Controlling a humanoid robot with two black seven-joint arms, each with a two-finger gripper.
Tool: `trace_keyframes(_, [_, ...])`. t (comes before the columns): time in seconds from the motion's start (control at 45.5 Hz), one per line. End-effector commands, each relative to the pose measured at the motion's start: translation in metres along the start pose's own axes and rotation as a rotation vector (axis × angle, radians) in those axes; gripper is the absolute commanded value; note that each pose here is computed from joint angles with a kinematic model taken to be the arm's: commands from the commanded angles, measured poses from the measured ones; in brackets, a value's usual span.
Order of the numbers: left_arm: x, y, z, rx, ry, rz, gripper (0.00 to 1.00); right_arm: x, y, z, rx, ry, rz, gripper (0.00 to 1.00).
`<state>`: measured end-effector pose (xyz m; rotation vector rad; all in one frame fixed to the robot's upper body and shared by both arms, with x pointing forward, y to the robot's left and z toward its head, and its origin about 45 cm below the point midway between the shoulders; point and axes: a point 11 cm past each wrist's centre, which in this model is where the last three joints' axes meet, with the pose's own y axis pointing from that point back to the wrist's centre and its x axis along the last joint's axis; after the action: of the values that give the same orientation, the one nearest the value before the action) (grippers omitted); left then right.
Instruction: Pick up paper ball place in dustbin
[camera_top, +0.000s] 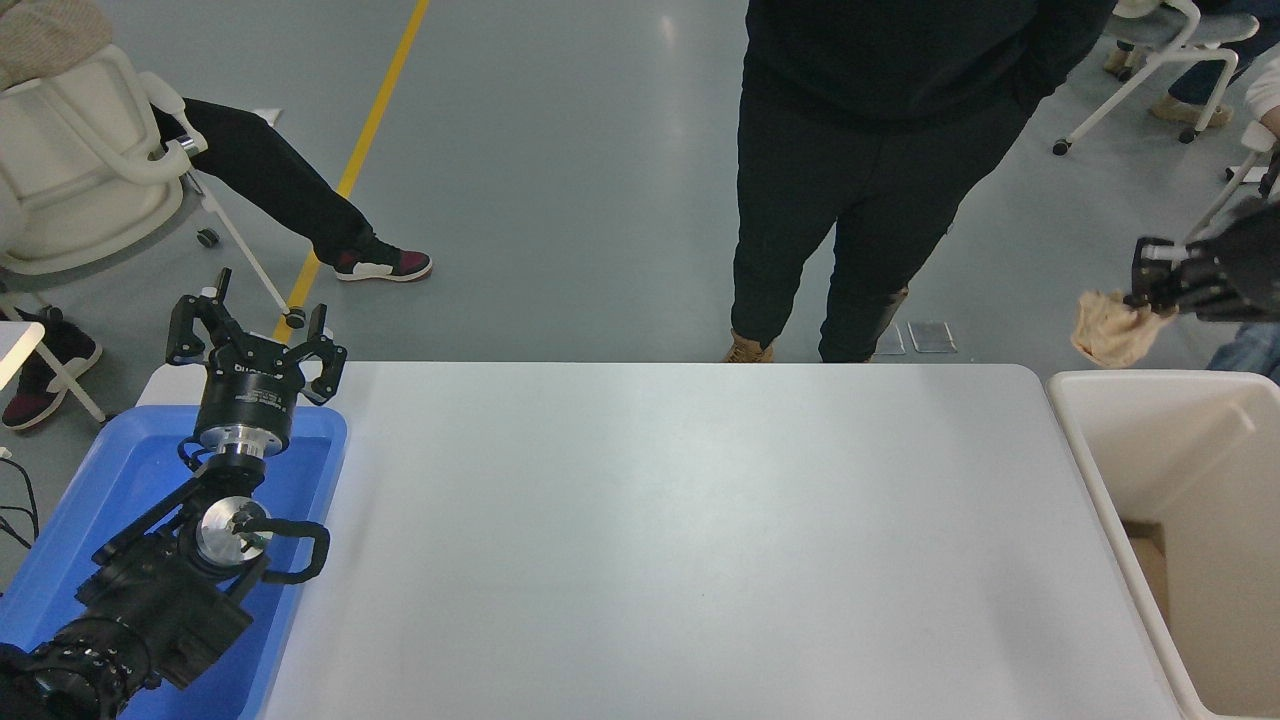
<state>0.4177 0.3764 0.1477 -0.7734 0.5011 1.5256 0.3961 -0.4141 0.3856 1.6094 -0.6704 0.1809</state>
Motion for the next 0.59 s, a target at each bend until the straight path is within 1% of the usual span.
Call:
trace_keyframes(0.0, [0.000, 0.000, 0.000, 0.000, 0.000, 0.000, 0.99, 0.008, 0.013, -0.005, 0.010, 0.009, 0.021, 0.00])
trace_keyframes(0.176, [0.000, 0.000, 0.000, 0.000, 0.000, 0.000, 0.99, 0.021, 0.002, 0.021, -0.044, -0.039, 0.079, 0.00])
trace_keyframes(0.352, [0.000, 0.000, 0.000, 0.000, 0.000, 0.000, 0.99, 0.043, -0.027, 0.079, -0.143, -0.168, 0.234, 0.00])
trace_keyframes(0.462, [0.001, 0.000, 0.000, 0.000, -0.001, 0.001, 0.99, 0.043, -0.050, 0.110, -0.177, -0.253, 0.311, 0.00])
trace_keyframes(0.571, [0.001, 0.000, 0.000, 0.000, -0.001, 0.001, 0.99, 0.037, -0.066, 0.152, -0.255, -0.328, 0.408, 0.00])
